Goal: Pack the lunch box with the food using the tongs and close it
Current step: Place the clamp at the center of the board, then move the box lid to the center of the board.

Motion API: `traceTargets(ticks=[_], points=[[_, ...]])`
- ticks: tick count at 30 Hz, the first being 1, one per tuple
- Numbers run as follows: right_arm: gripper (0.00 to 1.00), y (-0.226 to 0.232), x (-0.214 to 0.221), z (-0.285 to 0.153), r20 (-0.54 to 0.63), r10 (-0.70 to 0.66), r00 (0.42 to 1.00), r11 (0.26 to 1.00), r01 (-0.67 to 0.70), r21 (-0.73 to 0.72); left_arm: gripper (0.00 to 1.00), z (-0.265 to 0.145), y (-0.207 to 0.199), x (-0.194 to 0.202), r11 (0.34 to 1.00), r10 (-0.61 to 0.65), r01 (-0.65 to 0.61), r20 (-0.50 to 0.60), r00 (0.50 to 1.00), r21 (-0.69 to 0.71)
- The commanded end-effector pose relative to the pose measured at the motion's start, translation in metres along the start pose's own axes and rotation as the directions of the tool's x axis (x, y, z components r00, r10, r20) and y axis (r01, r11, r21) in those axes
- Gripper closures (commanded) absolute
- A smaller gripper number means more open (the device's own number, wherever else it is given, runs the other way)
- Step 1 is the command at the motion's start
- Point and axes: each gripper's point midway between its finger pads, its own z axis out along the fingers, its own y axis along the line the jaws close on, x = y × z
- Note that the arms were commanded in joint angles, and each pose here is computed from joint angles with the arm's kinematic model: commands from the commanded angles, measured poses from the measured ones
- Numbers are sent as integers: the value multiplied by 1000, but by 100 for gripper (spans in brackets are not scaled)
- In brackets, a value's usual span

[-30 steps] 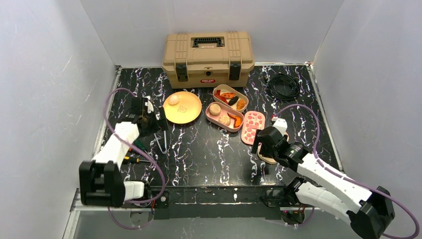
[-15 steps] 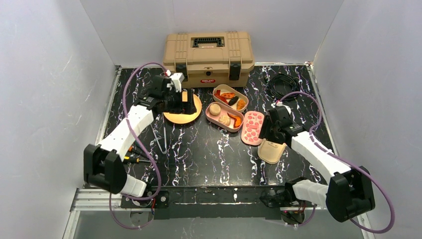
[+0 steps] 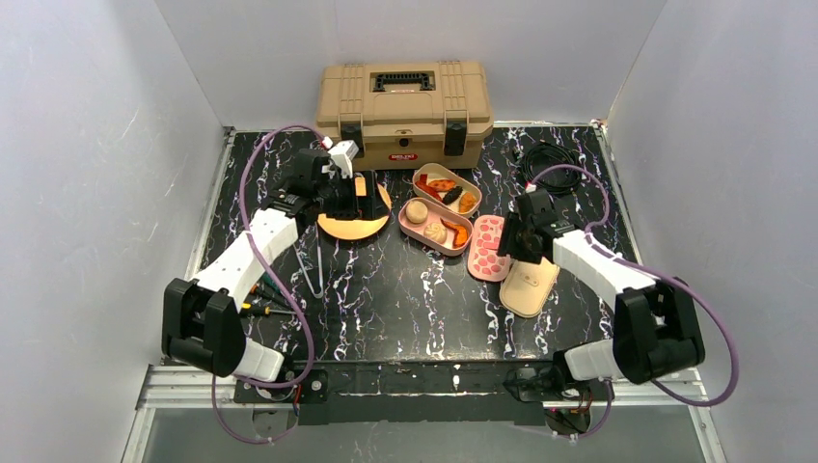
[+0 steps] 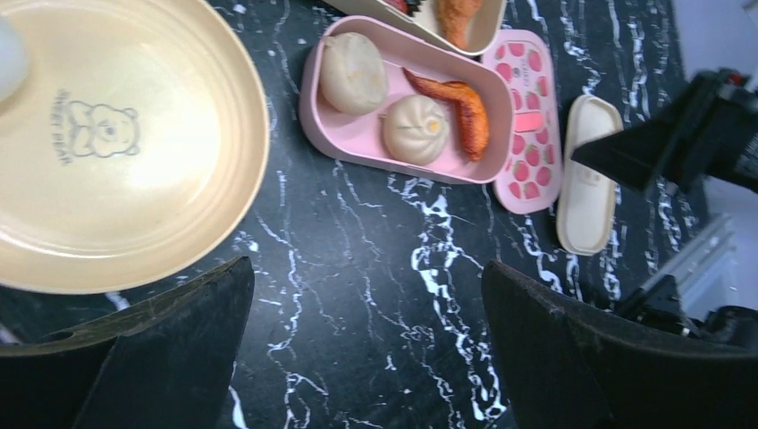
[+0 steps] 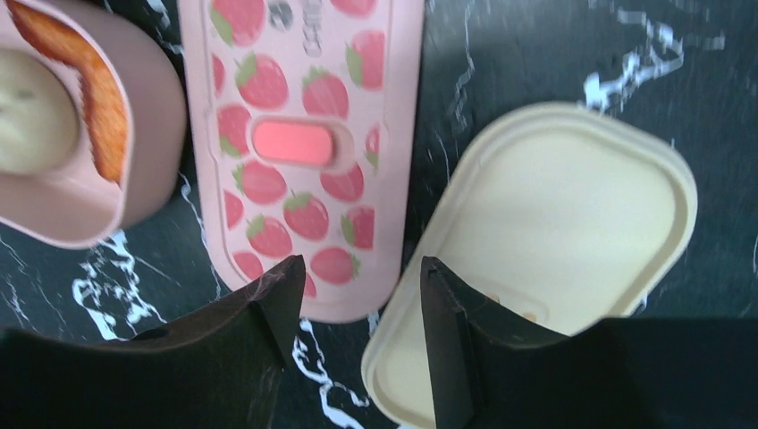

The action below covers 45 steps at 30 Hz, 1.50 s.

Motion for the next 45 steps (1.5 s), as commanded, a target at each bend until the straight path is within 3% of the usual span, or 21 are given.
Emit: traceTargets(ticks=[1,9,17,27,45], points=[[42,25,-57,4,114,-76,991,993,85,-76,4,2,-28,2,987,-60,65,-37,998,144],[36,33,-126,38,164,-73,984,994,86,-73,5,3,-31,3,984,-68,74,-47,997,160],[39,31,-150,94,79,-89,993,996,89,-3,5,6,-35,6,980,-77,89,-70,995,176],[42,17,-92,103,-52,-49,997,999,49,8,5,6,-38,5,977,-82,95,-76,994,192],[43,70,41,13,-92,-39,995,989,25,-144,5,12,-75,33,946,-101,139,-143,985,294]])
